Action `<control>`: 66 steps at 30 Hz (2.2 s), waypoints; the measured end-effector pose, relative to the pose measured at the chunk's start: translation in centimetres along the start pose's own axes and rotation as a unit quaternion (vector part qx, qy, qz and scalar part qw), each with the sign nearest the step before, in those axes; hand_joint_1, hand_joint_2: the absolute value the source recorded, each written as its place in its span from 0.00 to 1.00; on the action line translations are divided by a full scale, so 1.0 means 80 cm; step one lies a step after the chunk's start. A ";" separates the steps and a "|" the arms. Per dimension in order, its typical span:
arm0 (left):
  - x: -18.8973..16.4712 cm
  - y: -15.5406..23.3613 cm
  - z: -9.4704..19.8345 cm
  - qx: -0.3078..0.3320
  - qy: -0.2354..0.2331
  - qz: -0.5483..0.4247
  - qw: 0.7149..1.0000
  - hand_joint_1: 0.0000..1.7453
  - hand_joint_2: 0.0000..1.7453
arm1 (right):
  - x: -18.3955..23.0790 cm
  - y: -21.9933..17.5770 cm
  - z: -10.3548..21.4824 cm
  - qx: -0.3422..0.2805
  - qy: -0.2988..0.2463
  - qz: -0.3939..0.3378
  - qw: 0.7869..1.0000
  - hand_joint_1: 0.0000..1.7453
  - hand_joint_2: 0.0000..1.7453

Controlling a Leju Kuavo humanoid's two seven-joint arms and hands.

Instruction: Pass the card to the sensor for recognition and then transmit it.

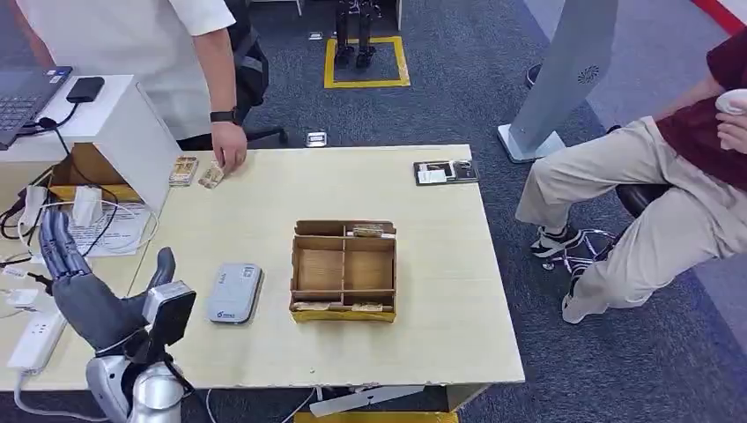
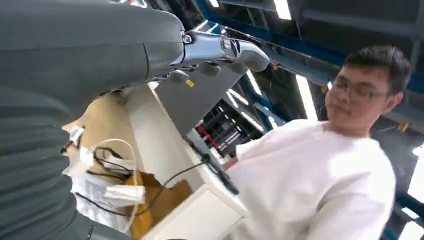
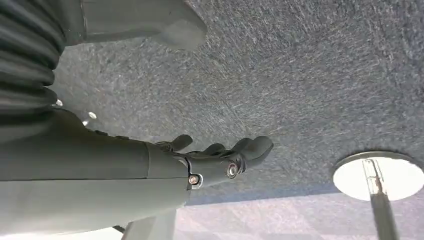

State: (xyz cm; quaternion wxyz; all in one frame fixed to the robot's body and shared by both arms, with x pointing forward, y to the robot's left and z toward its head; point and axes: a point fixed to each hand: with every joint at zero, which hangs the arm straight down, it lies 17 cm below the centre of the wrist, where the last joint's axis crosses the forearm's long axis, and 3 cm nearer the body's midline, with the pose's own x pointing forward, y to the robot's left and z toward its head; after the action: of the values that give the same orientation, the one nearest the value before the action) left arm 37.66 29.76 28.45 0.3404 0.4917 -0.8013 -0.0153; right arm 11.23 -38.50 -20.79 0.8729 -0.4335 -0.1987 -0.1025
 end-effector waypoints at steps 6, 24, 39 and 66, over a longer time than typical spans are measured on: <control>0.038 -0.012 0.020 -0.027 -0.058 0.001 0.998 0.00 1.00 | -0.002 -0.002 0.000 -0.004 0.004 -0.011 1.000 0.00 1.00; 0.094 -0.048 0.083 -0.116 -0.116 -0.021 0.986 0.00 1.00 | -0.013 -0.011 -0.002 -0.019 0.023 -0.032 0.999 0.00 1.00; 0.121 -0.097 0.142 -0.212 -0.122 0.013 0.969 0.00 1.00 | -0.018 -0.027 -0.008 -0.035 0.020 -0.030 0.999 0.00 1.00; 0.176 -0.190 0.263 -0.423 -0.215 0.042 0.879 0.00 1.00 | -0.010 -0.035 -0.016 -0.038 -0.002 -0.011 0.999 0.00 1.00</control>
State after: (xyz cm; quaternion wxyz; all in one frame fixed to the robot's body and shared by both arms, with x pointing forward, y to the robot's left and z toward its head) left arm 33.64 4.16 14.31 0.3355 0.2511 -0.7920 -0.4440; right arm 9.88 -41.19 -19.83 0.8539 -0.4647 -0.2017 -0.1189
